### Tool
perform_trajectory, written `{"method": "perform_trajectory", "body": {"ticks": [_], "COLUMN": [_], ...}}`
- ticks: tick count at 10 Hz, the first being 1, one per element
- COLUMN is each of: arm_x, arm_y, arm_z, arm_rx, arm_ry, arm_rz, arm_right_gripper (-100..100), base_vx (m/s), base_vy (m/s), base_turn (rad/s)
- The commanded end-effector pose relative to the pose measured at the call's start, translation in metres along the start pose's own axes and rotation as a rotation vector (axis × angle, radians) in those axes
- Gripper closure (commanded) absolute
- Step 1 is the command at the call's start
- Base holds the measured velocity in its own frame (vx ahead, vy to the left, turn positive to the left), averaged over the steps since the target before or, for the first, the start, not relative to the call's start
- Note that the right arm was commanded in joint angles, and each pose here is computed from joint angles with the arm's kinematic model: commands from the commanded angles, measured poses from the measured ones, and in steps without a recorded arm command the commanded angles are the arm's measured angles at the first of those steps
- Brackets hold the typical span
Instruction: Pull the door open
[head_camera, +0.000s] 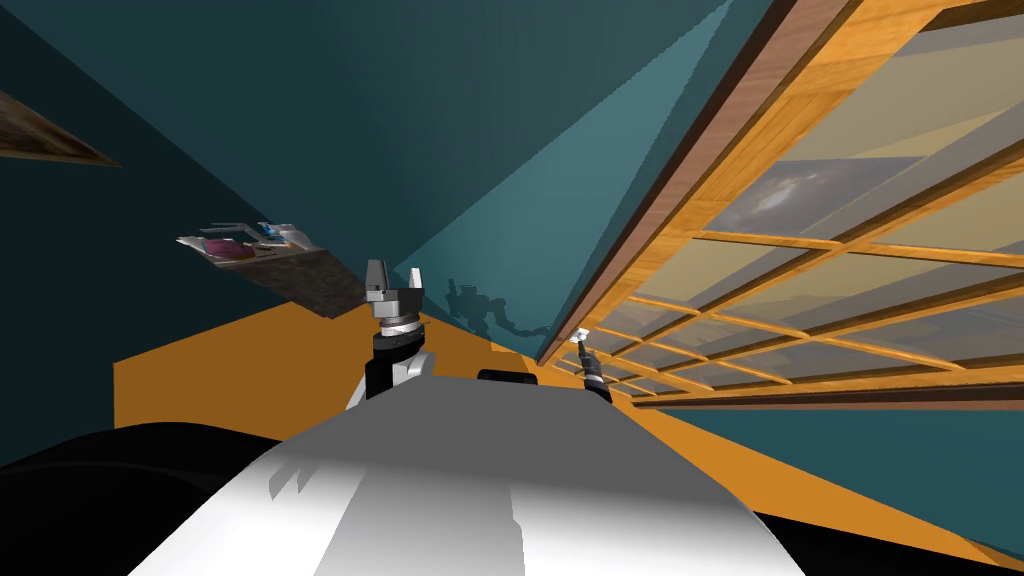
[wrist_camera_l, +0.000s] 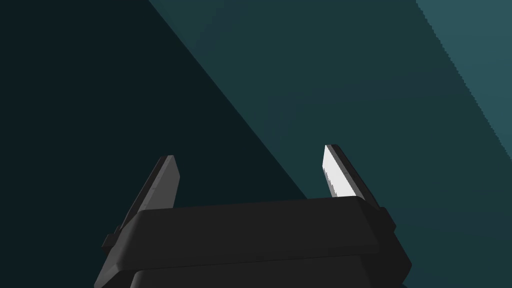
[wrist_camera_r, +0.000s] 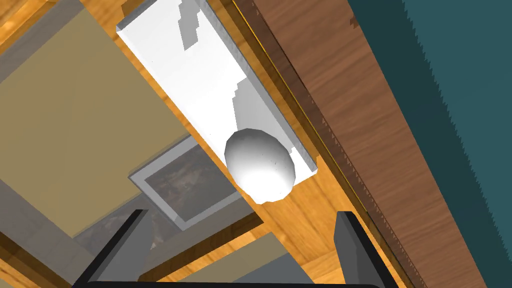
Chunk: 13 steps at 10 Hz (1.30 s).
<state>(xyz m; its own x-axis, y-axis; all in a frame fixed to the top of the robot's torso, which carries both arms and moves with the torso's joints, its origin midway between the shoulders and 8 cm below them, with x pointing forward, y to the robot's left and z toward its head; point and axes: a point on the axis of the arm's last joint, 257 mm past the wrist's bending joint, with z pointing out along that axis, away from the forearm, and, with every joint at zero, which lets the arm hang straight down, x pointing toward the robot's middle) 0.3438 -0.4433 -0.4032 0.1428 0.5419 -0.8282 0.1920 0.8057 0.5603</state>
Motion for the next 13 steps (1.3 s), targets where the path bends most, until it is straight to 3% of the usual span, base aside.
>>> {"method": "perform_trajectory", "body": {"ticks": [1, 13], "arm_x": [-0.005, -0.021], "arm_y": [-0.004, -0.026], "arm_z": [-0.0069, -0.0455], "arm_rx": [-0.005, -0.026], "arm_ry": [0.0, 0.014], "arm_rz": [-0.066, -0.453], "arm_right_gripper": [-100, -100], "base_vx": [0.009, 0.004], "base_vy": [0.06, 0.042], "base_turn": [-0.047, -0.033]}}
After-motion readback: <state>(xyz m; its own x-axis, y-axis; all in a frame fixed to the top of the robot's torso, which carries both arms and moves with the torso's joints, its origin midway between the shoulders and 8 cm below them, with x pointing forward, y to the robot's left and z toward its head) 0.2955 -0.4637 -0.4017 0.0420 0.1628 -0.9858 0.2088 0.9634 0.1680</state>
